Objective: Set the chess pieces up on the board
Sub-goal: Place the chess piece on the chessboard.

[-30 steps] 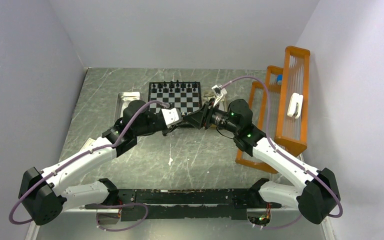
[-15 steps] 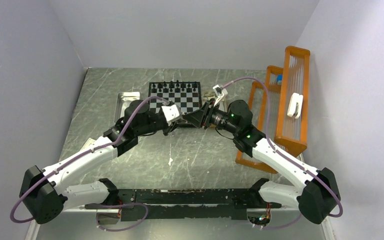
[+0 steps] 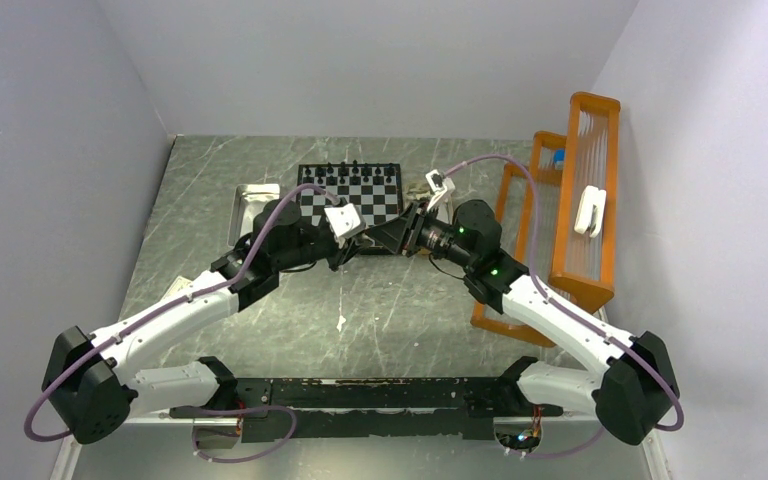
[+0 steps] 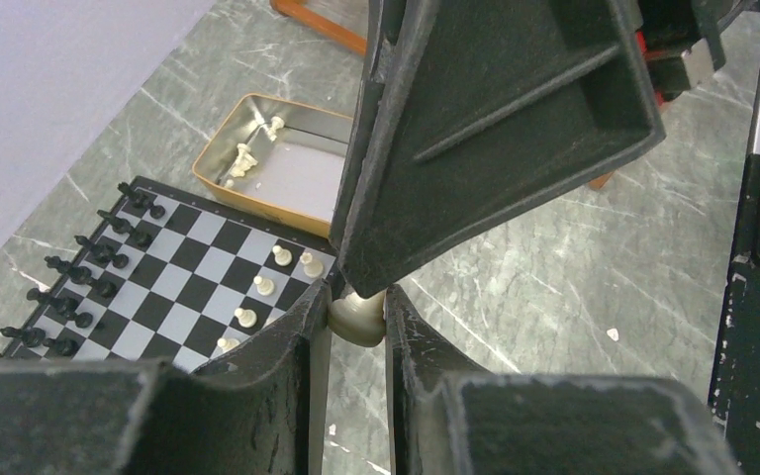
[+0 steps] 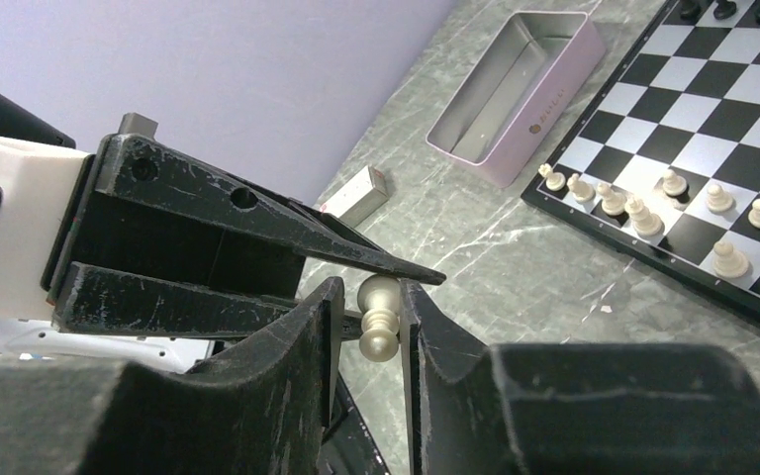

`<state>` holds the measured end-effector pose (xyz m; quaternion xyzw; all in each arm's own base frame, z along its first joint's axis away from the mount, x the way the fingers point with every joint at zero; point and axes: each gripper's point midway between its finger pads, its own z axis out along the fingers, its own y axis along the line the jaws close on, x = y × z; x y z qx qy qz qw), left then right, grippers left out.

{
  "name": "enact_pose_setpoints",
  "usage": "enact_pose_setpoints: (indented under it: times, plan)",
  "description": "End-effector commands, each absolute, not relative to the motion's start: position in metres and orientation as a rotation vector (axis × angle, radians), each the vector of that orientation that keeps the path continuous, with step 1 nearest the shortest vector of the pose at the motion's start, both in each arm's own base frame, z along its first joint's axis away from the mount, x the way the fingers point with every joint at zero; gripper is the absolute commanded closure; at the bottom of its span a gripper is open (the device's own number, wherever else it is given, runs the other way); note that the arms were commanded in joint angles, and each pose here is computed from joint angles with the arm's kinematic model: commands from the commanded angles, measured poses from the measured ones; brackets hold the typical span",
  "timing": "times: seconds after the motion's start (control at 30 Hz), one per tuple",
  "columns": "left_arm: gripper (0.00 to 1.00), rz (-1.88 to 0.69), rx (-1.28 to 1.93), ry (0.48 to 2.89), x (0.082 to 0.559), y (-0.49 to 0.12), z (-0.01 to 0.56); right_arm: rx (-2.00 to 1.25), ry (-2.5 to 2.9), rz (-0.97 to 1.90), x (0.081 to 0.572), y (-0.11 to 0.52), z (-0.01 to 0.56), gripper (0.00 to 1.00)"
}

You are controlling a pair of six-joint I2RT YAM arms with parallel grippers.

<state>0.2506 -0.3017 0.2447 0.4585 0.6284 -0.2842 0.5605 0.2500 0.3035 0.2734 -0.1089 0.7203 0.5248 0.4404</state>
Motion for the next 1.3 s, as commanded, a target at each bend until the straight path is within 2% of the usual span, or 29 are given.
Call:
enact_pose_setpoints:
  times: [0.0,0.07,0.2,0.3,0.5,0.53,0.57,0.8,1.13,1.27]
  plan:
    - [0.89,-0.688,1.017,1.435,0.255,-0.307,0.268,-0.255,1.801,1.299,0.251,0.307,0.273,0.69]
    - [0.88,-0.693,1.013,1.439,0.255,-0.308,0.268,-0.239,1.812,1.280,0.253,0.306,0.270,0.70]
    - [0.87,-0.679,1.005,1.457,0.259,-0.307,0.266,-0.217,1.808,1.251,0.256,0.302,0.270,0.79]
    - [0.86,-0.669,1.034,1.455,0.258,-0.307,0.261,-0.218,1.806,1.236,0.259,0.302,0.271,0.83]
    - [0.44,-0.619,1.046,1.491,0.256,-0.296,0.252,-0.212,1.831,1.116,0.275,0.297,0.270,0.87]
    - [0.19,-0.612,1.051,1.490,0.255,-0.294,0.251,-0.217,1.844,1.083,0.279,0.296,0.268,0.87]
    - [0.03,-0.604,1.052,1.494,0.253,-0.291,0.250,-0.222,1.858,1.050,0.283,0.295,0.265,0.87]
    - [0.00,-0.497,1.075,1.520,0.237,-0.256,0.251,-0.311,2.010,0.804,0.315,0.295,0.235,0.87]
    - [0.00,-0.310,0.457,1.847,0.252,-0.177,0.245,-0.400,2.174,0.485,0.352,0.309,0.176,0.87]
    - [0.00,-0.257,0.449,1.866,0.250,-0.166,0.256,-0.454,2.237,0.444,0.356,0.326,0.147,0.87]
